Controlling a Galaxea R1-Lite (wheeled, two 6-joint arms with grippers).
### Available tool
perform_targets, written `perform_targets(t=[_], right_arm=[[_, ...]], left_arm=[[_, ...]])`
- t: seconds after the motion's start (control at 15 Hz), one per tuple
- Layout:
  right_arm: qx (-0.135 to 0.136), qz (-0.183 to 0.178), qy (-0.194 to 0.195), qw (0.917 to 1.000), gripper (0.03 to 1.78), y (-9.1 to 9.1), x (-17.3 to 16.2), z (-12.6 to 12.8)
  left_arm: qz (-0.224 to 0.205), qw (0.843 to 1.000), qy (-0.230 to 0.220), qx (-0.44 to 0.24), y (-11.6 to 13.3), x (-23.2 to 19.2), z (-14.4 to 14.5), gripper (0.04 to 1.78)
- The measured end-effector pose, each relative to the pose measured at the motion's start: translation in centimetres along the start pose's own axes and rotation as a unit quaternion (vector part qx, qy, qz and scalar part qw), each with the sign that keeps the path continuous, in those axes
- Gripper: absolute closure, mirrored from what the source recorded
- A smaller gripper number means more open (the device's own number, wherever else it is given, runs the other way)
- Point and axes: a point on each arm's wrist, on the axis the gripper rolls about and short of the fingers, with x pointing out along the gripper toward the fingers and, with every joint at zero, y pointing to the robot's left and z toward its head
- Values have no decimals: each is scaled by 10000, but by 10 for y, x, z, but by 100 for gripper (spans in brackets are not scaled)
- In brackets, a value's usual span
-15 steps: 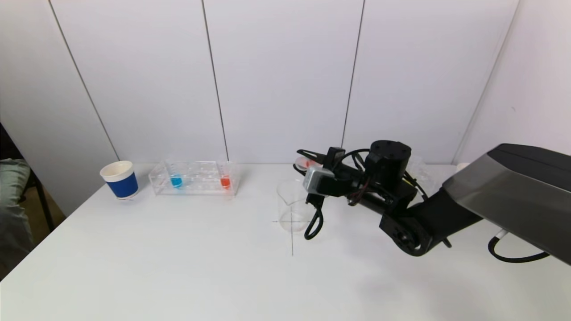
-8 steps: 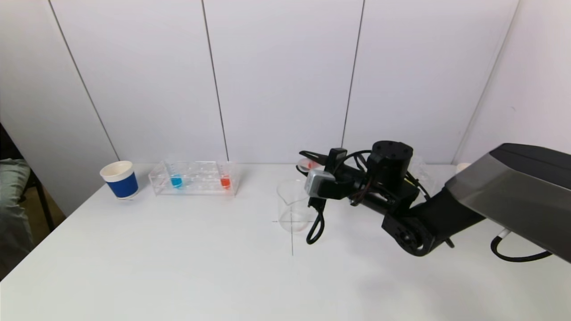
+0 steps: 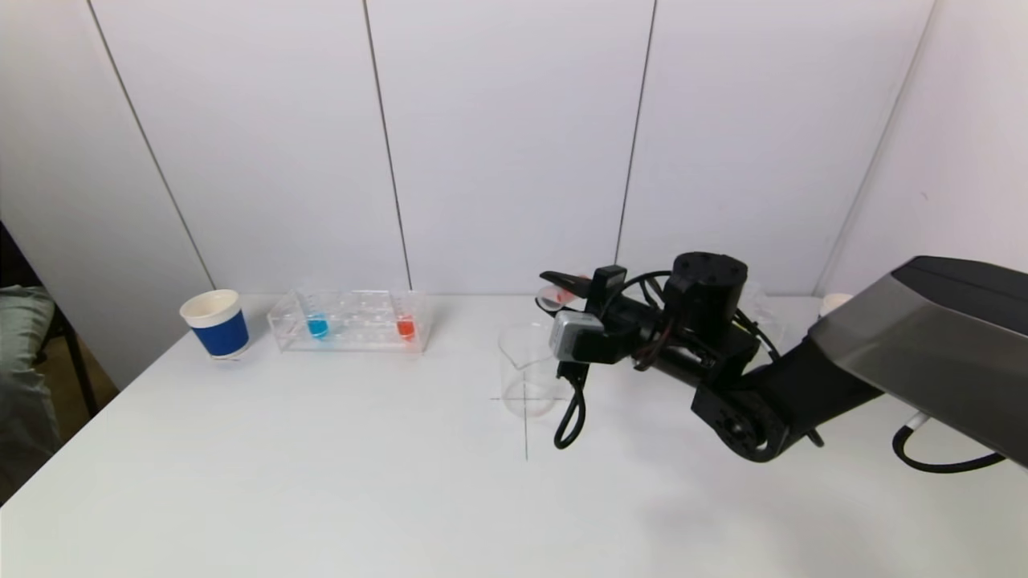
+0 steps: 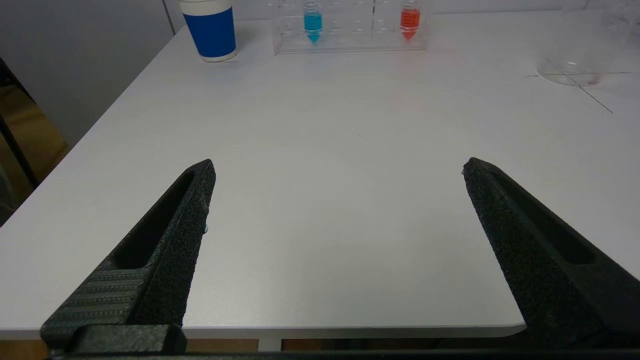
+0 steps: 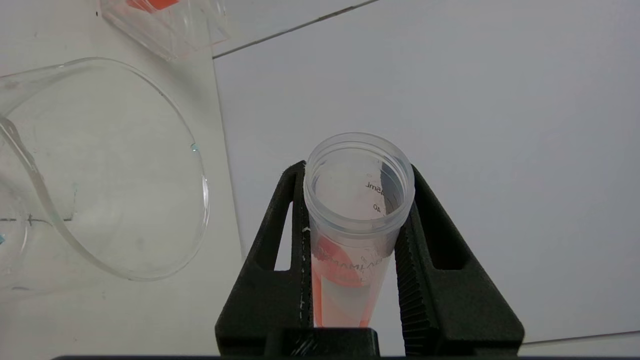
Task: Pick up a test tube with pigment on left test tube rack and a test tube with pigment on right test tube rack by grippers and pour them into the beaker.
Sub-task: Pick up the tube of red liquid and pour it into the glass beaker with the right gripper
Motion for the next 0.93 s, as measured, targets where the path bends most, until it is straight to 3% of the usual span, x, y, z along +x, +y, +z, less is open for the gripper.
perform_targets(t=[0.53,0.93], right_arm=[[-455,50,269,9986,129,3,2,-3],[-565,100,303,9979,129,9,6,-1]], left_arm=[[0,10000,-2,0,0,0,0,9],[-2,10000,-6,0,0,0,0,9]])
